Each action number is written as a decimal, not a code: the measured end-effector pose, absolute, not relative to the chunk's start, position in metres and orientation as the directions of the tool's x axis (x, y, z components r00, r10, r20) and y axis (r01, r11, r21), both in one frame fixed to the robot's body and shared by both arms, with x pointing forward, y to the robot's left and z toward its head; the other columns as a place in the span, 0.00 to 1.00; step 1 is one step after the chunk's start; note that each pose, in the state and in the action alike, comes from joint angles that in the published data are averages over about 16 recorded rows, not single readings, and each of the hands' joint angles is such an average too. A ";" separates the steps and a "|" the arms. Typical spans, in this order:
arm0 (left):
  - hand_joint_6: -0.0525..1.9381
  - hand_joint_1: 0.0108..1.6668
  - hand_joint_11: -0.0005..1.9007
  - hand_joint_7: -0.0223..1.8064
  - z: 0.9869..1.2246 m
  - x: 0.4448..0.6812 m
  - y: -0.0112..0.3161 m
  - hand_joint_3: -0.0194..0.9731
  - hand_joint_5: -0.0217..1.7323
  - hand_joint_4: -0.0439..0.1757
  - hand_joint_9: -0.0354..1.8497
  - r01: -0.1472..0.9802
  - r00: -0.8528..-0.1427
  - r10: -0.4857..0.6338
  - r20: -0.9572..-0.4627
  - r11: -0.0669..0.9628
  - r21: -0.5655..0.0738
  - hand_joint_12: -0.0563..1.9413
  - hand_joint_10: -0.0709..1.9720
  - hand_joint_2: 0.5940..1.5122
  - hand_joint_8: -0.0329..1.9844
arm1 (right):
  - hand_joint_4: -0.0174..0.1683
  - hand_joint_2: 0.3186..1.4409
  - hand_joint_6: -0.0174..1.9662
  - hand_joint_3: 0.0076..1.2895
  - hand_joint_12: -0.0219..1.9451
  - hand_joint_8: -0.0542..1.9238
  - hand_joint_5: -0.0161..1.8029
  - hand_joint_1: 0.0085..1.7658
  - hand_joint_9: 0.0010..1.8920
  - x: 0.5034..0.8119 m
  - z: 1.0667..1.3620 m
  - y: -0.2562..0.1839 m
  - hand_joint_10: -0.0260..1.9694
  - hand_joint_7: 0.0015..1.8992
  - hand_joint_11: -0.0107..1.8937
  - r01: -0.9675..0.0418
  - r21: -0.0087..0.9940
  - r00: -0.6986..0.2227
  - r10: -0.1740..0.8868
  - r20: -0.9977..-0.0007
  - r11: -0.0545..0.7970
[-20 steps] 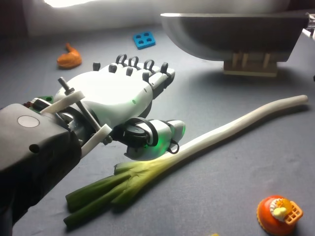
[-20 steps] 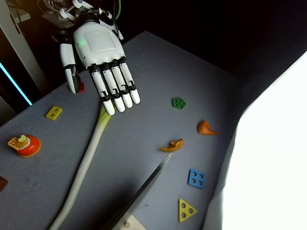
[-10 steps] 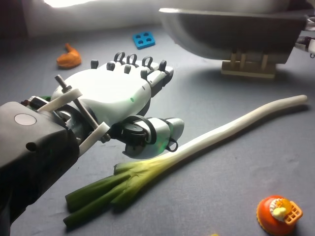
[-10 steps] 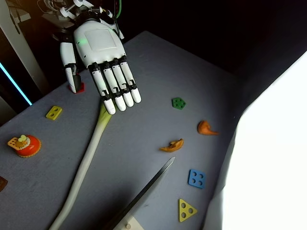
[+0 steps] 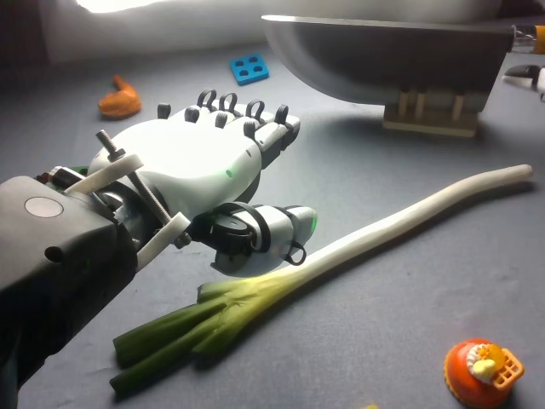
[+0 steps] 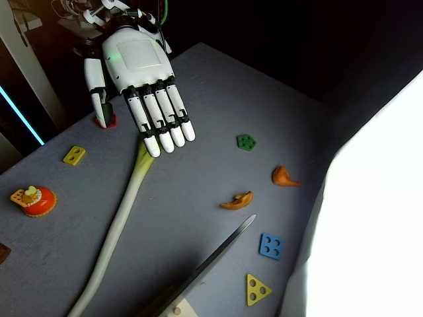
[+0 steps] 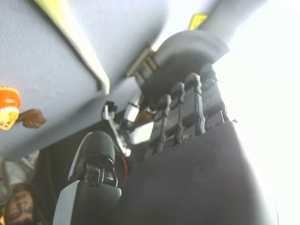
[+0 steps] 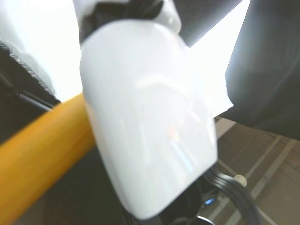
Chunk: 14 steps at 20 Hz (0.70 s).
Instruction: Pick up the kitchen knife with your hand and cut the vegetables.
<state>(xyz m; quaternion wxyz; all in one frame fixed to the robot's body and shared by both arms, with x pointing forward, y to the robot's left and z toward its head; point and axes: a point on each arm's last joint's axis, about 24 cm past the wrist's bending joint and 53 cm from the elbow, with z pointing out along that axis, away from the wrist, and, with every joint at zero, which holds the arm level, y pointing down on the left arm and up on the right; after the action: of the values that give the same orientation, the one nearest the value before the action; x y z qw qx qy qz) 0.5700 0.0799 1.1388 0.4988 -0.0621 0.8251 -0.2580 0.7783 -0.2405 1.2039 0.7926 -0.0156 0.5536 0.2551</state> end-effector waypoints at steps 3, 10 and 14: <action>0.04 0.04 0.01 0.04 1.139 0.570 0.080 0.04 0.03 0.23 0.03 0.157 -0.494 -0.358 -0.792 0.860 -0.486 0.03 0.04 0.88 0.02 | 0.58 0.45 0.02 0.01 0.01 0.03 0.02 0.49 0.01 0.772 1.210 -0.242 0.01 0.01 0.01 -0.433 0.248 0.253 0.381 -0.889 0.867; 0.04 0.06 0.01 0.04 1.146 0.573 0.079 0.04 0.04 0.23 0.03 0.162 -0.482 -0.365 -0.797 0.857 -0.490 0.03 0.04 0.87 0.02 | 0.56 0.44 0.02 0.01 0.01 0.03 0.02 0.49 0.01 0.746 1.225 -0.236 0.01 0.01 0.01 -0.473 0.207 0.234 0.349 -0.907 0.856; 0.04 0.06 0.01 0.04 1.153 0.574 0.077 0.04 0.04 0.23 0.03 0.167 -0.469 -0.374 -0.800 0.852 -0.497 0.03 0.04 0.87 0.02 | 0.54 0.45 0.01 0.01 0.01 0.03 0.02 0.49 0.01 0.724 1.234 -0.226 0.01 0.01 0.01 -0.506 0.172 0.220 0.319 -0.922 0.845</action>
<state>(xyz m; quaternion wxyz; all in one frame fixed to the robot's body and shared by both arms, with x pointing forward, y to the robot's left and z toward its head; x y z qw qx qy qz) 0.5740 0.0766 1.1529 0.5111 -0.0634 0.8152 -0.2648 0.7239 -0.2263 1.2341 0.7767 -0.0826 0.5652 0.2654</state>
